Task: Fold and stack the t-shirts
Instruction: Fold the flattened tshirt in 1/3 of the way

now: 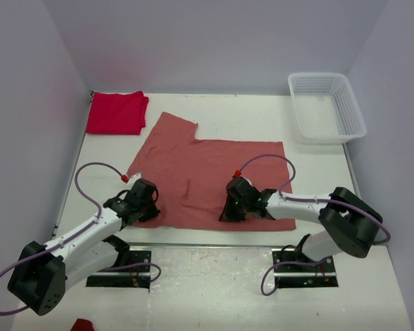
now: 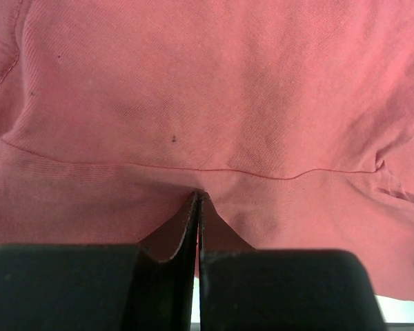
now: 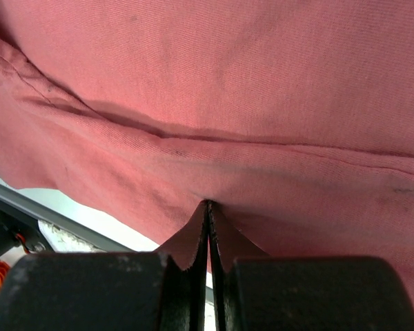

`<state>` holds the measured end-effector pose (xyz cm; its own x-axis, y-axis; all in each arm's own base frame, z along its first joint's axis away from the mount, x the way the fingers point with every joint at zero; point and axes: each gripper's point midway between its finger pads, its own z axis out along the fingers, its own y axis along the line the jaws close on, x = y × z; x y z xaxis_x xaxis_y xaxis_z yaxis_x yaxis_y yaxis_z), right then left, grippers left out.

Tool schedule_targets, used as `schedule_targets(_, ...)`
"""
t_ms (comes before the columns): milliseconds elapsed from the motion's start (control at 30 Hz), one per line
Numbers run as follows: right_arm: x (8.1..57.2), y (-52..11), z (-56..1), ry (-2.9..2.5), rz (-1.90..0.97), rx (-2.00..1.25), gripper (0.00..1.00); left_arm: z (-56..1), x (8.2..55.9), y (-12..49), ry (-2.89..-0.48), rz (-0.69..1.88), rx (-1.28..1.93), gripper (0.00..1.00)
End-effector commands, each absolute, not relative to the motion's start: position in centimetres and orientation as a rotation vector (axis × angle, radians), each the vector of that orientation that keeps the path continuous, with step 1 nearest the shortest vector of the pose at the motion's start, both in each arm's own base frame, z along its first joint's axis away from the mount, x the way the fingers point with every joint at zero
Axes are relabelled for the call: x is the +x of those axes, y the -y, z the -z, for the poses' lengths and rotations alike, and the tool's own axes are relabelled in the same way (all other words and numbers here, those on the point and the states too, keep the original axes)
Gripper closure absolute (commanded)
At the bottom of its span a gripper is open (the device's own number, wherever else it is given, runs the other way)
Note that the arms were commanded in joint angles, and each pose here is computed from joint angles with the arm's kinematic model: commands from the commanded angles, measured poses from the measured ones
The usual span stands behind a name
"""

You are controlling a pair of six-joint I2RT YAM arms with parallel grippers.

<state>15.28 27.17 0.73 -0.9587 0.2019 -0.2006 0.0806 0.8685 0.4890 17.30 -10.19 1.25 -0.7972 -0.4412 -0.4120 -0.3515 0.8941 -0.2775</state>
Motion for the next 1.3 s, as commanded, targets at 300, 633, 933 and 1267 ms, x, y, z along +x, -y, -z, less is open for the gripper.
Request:
schedule_targets(300,10.8,-20.0,3.5,-2.945,-0.324,0.264,1.0,-1.4,16.4,10.0,-2.595,0.242,-0.607,1.0)
schedule_targets(633,12.9,-20.5,0.5,-2.831,-0.331,0.113,0.99,-3.9,17.8,9.4,-2.525,0.177,-0.609,1.0)
schedule_targets(933,15.6,-24.5,-12.3,-2.626,-0.345,-0.129,0.47,-13.4,21.2,11.0,-2.337,0.15,-0.575,1.0)
schedule_targets(1267,20.8,-21.6,-18.7,-2.537,-0.151,-0.072,0.21,-22.6,30.3,15.5,-2.155,0.149,-0.231,0.64)
